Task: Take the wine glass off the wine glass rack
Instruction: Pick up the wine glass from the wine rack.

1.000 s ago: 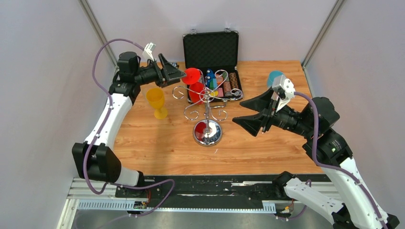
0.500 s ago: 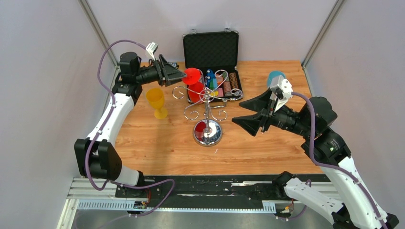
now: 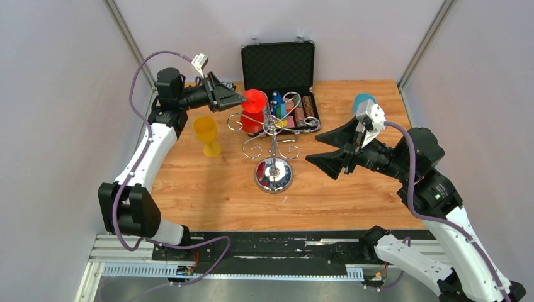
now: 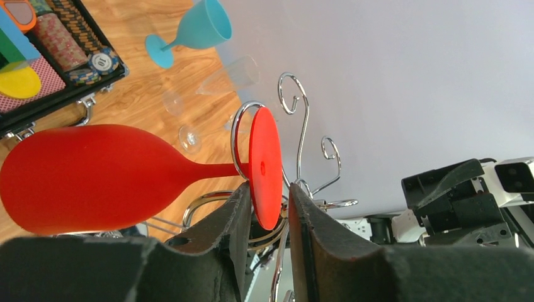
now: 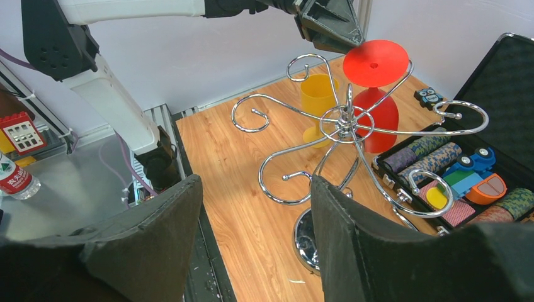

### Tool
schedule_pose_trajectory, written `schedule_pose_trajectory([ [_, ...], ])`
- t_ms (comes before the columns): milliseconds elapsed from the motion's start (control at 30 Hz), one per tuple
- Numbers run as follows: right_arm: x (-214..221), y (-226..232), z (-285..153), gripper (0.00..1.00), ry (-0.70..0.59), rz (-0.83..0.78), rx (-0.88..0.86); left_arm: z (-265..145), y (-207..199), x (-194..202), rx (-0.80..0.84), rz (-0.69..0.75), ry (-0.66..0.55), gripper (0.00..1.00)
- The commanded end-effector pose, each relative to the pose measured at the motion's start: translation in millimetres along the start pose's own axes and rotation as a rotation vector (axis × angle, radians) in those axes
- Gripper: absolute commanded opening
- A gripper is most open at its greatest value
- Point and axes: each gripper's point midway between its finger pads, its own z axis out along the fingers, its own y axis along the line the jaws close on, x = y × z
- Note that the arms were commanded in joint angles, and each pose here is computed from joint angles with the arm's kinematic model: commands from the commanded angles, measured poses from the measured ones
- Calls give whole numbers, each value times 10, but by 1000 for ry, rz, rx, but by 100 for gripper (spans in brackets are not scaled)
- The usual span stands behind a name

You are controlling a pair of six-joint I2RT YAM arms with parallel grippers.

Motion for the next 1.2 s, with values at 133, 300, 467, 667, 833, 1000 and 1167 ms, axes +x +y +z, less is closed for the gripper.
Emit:
schedule_pose_trajectory([
  [133, -41, 24, -18, 62, -17, -25, -6, -8, -74, -33, 35, 37, 1, 30],
  [300, -40, 25, -14, 62, -15, -25, -8, 52, -90, 13, 31, 59, 29, 28],
  [467, -31, 29, -14, 62, -13, -21, -11, 126, -98, 47, 30, 67, 46, 26],
  [667, -31, 35, -27, 62, -16, -27, -11, 157, -60, 73, 11, 44, 59, 22],
  [833, -22, 35, -39, 62, -16, -30, -8, 155, -88, 71, 12, 48, 63, 13],
  [1000, -25, 31, -40, 62, -18, -31, -5, 136, -131, 68, 10, 56, 62, 2],
  [1167, -40, 33, -42, 62, -20, -35, -5, 105, -200, 51, 5, 66, 52, 0],
])
